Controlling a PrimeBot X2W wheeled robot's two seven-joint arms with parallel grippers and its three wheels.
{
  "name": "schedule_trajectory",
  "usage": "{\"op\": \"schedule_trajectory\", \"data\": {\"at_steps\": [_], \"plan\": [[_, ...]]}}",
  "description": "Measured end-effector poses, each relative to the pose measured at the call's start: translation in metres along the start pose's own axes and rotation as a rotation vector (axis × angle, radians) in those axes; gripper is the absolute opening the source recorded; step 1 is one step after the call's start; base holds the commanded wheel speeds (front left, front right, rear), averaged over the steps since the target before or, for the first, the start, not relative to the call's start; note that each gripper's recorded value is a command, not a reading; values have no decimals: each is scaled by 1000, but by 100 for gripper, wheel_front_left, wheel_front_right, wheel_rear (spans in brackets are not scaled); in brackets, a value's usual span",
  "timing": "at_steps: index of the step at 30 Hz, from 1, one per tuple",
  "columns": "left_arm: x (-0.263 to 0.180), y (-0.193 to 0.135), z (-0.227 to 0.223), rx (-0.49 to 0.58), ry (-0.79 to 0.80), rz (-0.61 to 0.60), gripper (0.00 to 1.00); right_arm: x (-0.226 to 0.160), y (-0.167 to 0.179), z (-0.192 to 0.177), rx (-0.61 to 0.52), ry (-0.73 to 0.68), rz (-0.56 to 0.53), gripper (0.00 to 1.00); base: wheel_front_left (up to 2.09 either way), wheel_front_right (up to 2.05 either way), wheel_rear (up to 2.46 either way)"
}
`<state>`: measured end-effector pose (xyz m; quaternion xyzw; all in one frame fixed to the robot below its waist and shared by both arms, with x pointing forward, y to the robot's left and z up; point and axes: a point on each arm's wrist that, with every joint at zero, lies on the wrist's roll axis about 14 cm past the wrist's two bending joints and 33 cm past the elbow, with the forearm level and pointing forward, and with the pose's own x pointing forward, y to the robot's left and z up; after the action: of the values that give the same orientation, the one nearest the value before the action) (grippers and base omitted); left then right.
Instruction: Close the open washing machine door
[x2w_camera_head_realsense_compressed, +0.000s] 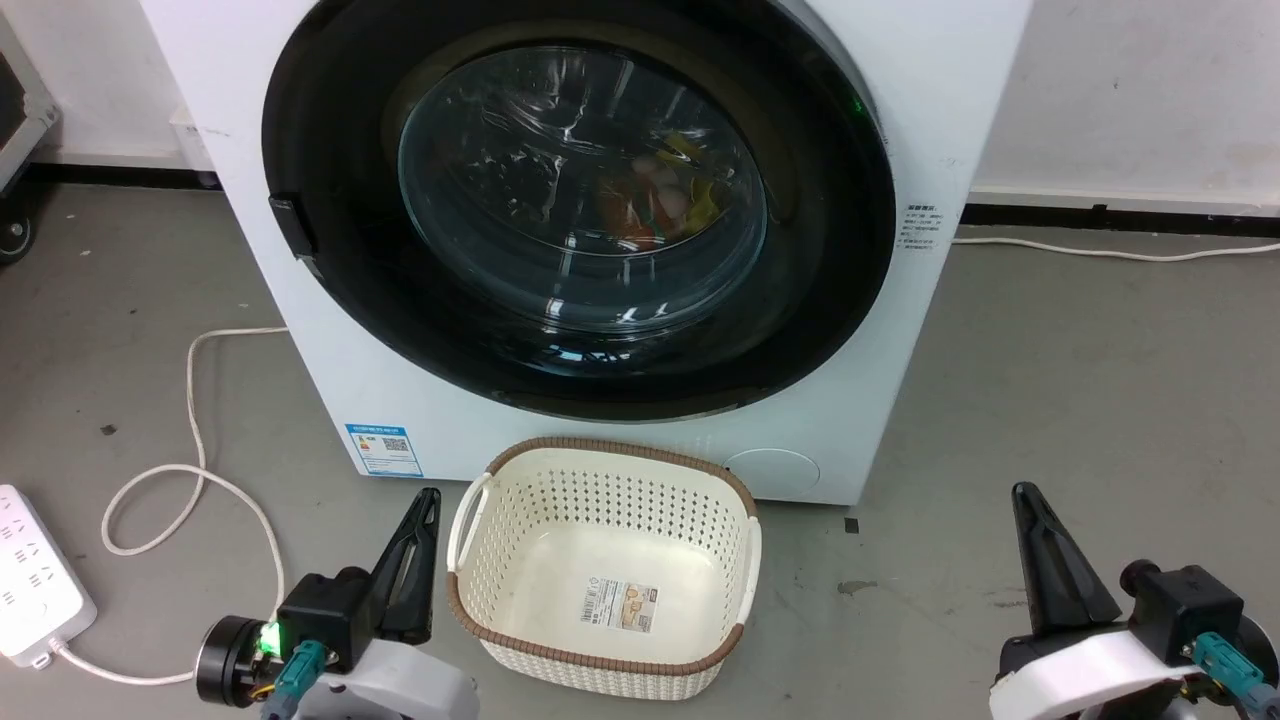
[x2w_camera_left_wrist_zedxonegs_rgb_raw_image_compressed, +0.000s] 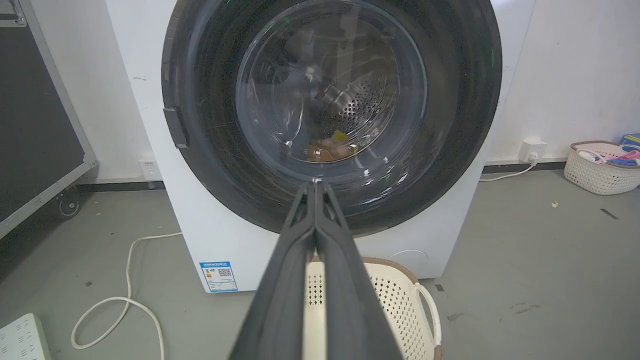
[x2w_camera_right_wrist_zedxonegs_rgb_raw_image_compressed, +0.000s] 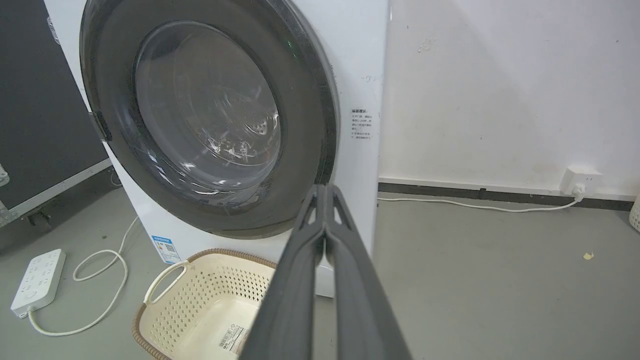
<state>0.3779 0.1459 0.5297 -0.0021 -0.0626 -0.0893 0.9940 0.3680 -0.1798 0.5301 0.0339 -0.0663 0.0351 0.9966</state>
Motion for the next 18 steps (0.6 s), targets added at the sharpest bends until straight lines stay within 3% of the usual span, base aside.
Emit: {"op": "schedule_trajectory", "data": {"at_steps": [18], "plan": [[1, 4, 2, 12, 14, 23, 0, 2, 3, 0, -14, 20, 12, 0, 0, 0, 0]]}}
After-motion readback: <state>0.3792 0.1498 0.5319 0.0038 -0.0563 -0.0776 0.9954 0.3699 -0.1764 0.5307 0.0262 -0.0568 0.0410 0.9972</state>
